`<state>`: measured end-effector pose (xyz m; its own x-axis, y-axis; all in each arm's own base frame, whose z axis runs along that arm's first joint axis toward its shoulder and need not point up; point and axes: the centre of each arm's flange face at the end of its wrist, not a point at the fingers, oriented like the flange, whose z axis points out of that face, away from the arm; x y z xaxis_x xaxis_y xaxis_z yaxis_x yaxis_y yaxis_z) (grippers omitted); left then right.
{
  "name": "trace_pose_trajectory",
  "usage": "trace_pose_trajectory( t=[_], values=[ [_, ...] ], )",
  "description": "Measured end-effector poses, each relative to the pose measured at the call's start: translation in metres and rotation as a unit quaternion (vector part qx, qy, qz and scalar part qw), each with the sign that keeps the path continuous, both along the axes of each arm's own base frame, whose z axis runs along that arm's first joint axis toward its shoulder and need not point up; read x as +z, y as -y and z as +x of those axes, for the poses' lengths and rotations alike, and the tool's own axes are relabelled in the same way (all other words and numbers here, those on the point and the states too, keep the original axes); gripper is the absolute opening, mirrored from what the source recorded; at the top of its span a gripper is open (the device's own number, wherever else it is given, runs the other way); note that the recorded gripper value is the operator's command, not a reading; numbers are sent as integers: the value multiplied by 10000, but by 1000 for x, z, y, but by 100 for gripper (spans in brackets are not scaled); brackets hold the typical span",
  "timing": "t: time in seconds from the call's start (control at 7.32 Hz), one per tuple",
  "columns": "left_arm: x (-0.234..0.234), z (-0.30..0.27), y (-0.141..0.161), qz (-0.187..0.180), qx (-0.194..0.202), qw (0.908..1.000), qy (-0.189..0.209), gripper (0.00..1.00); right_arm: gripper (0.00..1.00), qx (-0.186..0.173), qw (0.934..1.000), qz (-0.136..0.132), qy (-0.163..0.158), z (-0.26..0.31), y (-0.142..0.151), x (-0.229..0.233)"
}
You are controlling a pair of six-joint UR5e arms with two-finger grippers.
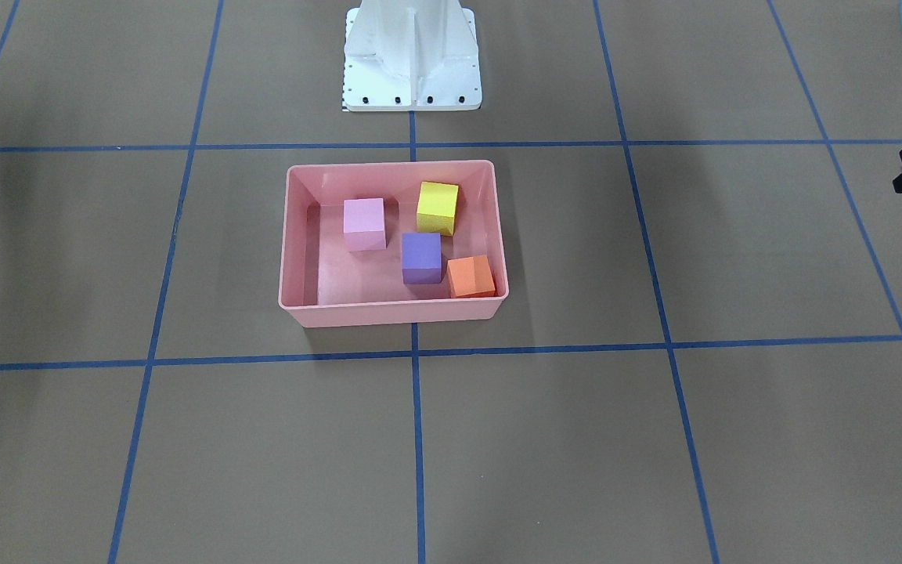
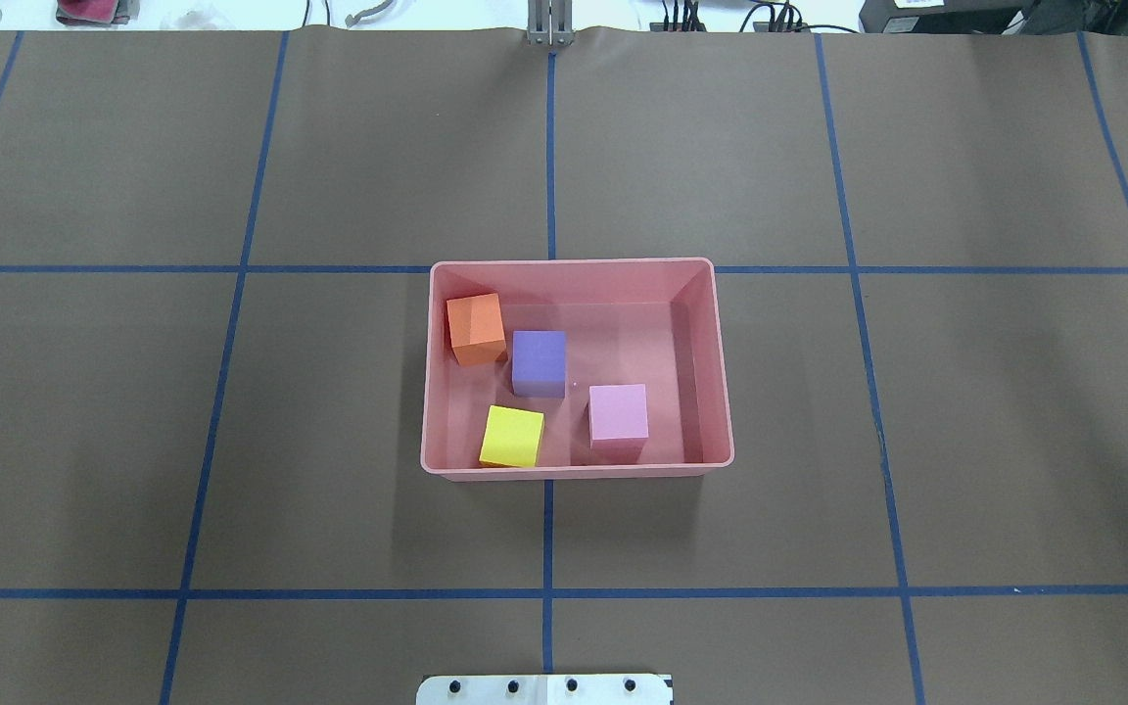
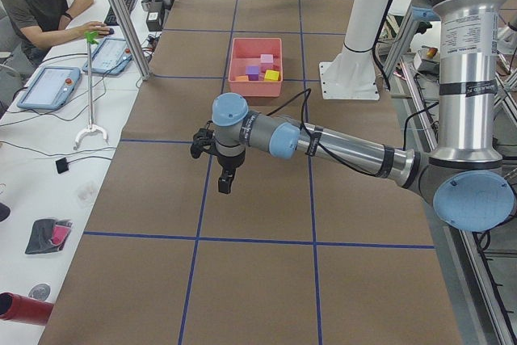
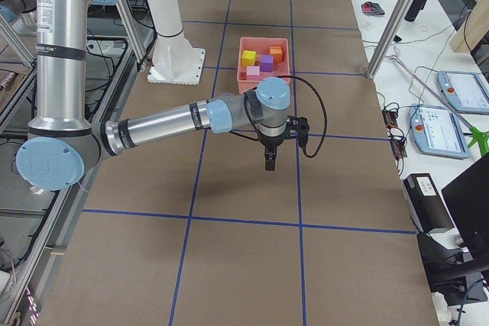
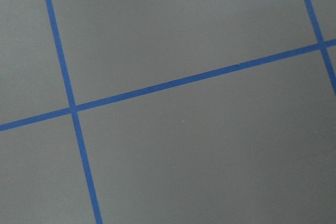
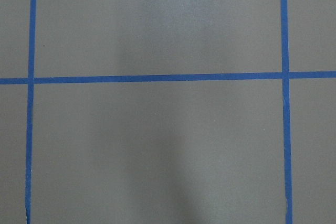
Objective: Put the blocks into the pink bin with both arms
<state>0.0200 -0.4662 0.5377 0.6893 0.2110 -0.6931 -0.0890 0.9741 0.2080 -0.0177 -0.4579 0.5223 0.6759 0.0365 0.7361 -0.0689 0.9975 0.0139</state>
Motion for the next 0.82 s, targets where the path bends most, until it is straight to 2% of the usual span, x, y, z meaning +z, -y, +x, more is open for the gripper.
trace_pose_trajectory(
  t=[0.27,0.41,0.68,0.82],
  values=[
    [17,-6,-5,62,191,9998,43,99,99,61,9996,-257,-66,9,-5,28],
    [31,-11,-4,-24,190,9998,44,99,99,57,9994,-339,-106,14,-6,43],
    [53,-27,-4,-183,109,9998,-39,99,99,16,9993,-348,-135,22,-7,57],
    [59,-35,-5,-114,156,9998,-47,99,99,15,9992,-374,-137,23,-7,61]
  ],
)
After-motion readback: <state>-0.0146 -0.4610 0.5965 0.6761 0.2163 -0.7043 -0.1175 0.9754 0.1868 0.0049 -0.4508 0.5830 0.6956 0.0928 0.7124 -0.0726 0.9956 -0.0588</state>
